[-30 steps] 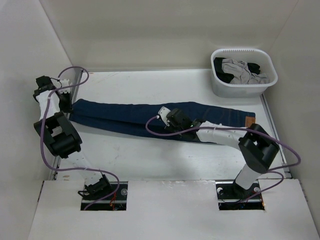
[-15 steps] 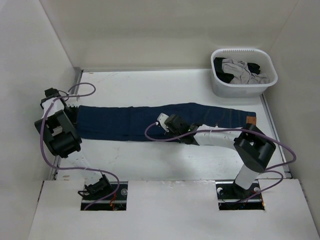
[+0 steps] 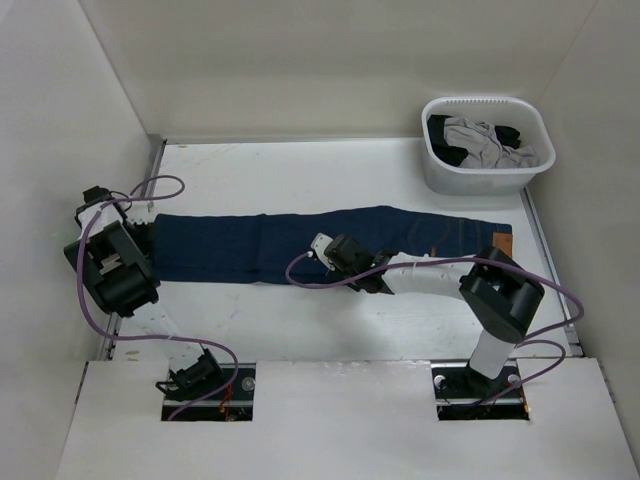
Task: Fold and stack the trousers
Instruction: Fold the trousers
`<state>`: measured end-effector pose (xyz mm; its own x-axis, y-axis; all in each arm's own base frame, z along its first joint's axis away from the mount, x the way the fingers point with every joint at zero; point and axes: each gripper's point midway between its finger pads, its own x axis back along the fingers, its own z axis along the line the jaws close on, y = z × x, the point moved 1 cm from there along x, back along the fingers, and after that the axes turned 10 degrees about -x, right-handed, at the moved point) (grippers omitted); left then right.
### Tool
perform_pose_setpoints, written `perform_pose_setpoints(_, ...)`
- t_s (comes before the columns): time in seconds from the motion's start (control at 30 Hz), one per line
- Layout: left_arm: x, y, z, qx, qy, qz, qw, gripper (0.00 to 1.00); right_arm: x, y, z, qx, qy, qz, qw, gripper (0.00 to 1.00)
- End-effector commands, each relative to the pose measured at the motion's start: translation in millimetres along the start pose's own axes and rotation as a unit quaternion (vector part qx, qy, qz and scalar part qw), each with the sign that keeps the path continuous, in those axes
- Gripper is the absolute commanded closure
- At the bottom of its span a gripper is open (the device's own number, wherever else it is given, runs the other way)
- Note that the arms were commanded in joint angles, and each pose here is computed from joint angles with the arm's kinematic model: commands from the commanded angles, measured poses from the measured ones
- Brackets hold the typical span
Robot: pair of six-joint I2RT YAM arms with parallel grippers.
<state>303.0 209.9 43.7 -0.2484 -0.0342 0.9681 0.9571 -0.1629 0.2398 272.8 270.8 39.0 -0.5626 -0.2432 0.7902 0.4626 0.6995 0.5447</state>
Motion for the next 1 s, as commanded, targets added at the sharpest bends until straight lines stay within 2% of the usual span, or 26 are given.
perform_pose_setpoints(0.0,11.1,29.4,12.9,0.011,0.011,-0.052,0.999,0.59,-0.6,2.0,8.7,-0.002,0.008,-0.003,1.000,1.00)
perform_pose_setpoints(0.2,6.2,44.5,26.8,0.036,0.013,-0.058,0.998,0.59,-1.3,-0.7,9.8,0.001,0.007,0.000,1.000,1.00)
perform_pose_setpoints(0.57,-13.1,22.7,-3.5,0.021,-0.063,0.004,0.998,0.83,-1.5,-2.7,8.9,0.006,0.004,0.003,1.000,1.00)
perform_pose_setpoints(0.63,-13.2,19.9,-8.6,0.022,-0.078,0.011,0.997,0.81,-2.1,-2.8,9.1,0.006,0.004,0.003,1.000,1.00)
perform_pose_setpoints(0.73,-14.4,18.1,-5.6,0.030,-0.078,0.019,0.996,0.73,-2.5,-3.2,9.2,0.007,0.004,0.004,1.000,1.00)
perform_pose_setpoints(0.97,-19.1,9.9,-8.0,0.028,-0.083,0.034,0.996,0.78,-2.0,-2.1,8.3,0.009,0.002,0.003,1.000,1.00)
